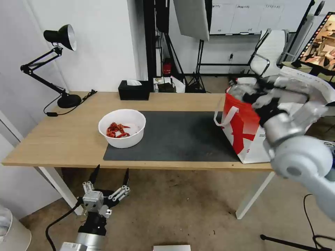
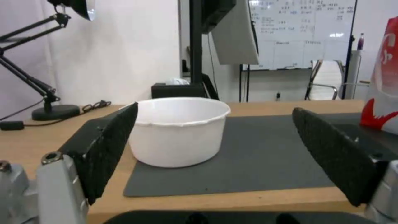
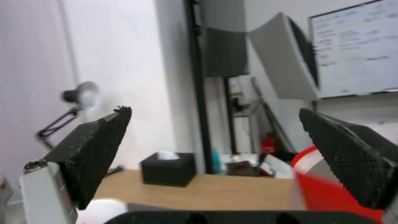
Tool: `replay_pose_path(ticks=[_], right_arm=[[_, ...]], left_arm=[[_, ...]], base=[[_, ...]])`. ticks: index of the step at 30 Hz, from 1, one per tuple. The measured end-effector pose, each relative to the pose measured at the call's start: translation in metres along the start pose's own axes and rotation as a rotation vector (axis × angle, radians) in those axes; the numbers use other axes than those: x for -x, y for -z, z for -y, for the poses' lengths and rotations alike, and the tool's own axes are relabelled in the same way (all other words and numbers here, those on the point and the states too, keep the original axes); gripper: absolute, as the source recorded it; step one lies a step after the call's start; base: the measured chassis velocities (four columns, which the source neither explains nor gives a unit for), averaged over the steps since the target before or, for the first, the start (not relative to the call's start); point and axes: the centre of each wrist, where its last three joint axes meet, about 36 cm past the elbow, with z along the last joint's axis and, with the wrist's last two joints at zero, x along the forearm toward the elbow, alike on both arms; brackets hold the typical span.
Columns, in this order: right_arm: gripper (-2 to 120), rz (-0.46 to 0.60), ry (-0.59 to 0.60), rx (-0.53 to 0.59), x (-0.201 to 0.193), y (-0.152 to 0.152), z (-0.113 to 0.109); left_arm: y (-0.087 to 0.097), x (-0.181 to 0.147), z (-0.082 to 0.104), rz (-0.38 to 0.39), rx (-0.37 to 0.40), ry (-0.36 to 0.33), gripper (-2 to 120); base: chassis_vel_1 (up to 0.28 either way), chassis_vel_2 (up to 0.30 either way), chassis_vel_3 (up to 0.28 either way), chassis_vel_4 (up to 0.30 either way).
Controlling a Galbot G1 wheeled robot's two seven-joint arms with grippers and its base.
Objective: Pick up the trash from the table and place it into the takeout bag.
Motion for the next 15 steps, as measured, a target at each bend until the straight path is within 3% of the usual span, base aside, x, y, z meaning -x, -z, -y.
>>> replay_pose_path(ticks=[9,15], right_arm=[[100,0.008,0.016,-0.032,-0.069,-0.063,-0.002],[100,-0.103,-0.036,-0.091,-0.116,-0.095,-0.004]], left_arm=[[-0.003,0.007,-0.003,0.009,-0.003,-0.005,100],[-0.007,0.011,-0.004,0.006,-0.005,-0.018,100]], base=[[0.000,0.000,0.000,0.000],[0.000,0.000,0.000,0.000]])
